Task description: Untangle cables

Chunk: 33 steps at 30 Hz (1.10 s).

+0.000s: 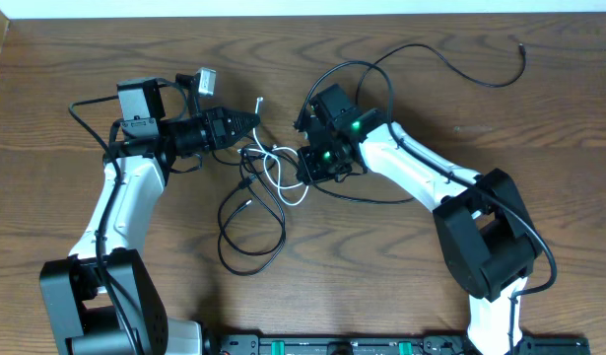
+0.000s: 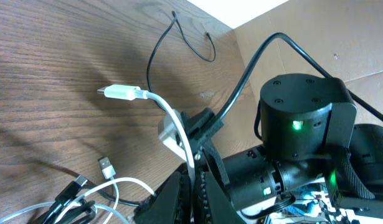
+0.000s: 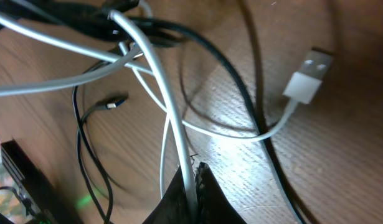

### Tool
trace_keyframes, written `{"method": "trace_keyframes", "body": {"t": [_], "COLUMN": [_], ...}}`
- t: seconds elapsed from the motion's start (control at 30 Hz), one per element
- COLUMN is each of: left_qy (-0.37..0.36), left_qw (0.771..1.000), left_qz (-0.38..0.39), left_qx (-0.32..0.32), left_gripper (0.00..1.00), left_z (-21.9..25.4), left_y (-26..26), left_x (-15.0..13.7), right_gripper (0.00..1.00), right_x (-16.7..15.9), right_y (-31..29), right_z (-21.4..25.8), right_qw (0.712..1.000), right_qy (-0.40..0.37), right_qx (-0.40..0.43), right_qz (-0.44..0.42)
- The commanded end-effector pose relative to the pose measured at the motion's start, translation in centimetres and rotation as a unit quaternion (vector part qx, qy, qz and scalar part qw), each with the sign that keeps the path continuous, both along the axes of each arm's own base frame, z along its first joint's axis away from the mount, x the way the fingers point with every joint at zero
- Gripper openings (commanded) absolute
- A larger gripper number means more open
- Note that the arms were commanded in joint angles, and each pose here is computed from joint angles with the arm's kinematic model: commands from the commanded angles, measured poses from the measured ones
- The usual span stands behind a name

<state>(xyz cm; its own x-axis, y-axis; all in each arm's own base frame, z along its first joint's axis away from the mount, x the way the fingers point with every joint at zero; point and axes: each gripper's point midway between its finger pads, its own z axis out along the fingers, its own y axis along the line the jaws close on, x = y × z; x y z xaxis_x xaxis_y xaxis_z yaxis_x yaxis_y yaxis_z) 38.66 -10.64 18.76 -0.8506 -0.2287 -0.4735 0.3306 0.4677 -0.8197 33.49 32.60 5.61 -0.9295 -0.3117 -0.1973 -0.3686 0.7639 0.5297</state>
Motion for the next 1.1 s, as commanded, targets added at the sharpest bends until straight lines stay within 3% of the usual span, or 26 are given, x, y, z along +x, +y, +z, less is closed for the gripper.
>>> {"method": "trace_keyframes", "body": {"t": [0.0, 0.23, 0.6, 1.07], "left_qy": [-0.014, -0.014, -0.014, -0.014], "left_qw": [1.0, 1.0, 1.0, 1.0], "left_qz": [-0.003, -0.003, -0.003, -0.003], "left_qx": [0.006, 0.006, 0.007, 0.007], "left_gripper": [0.07, 0.07, 0.07, 0.07], "left_z": [0.5, 0.5, 0.4, 0.4], "left_y": [-0.1, -0.1, -0.1, -0.1], "left_x": [0.1, 0.1, 0.1, 0.1], "right_gripper": [0.01, 0.01, 0.01, 0.01], "right_x": [2.5, 4.4, 5.8, 6.2], "right_y": [0.1, -0.6, -2.8, -6.4], "right_z": [5.0, 10.0, 12.1, 26.9], "right_qw": [0.997, 0.982, 0.965, 0.914], "right_qy": [-0.07, -0.182, -0.254, -0.395], "right_qx": [0.03, 0.031, 0.009, 0.087], "right_qz": [0.0, 0.036, 0.068, -0.017]}}
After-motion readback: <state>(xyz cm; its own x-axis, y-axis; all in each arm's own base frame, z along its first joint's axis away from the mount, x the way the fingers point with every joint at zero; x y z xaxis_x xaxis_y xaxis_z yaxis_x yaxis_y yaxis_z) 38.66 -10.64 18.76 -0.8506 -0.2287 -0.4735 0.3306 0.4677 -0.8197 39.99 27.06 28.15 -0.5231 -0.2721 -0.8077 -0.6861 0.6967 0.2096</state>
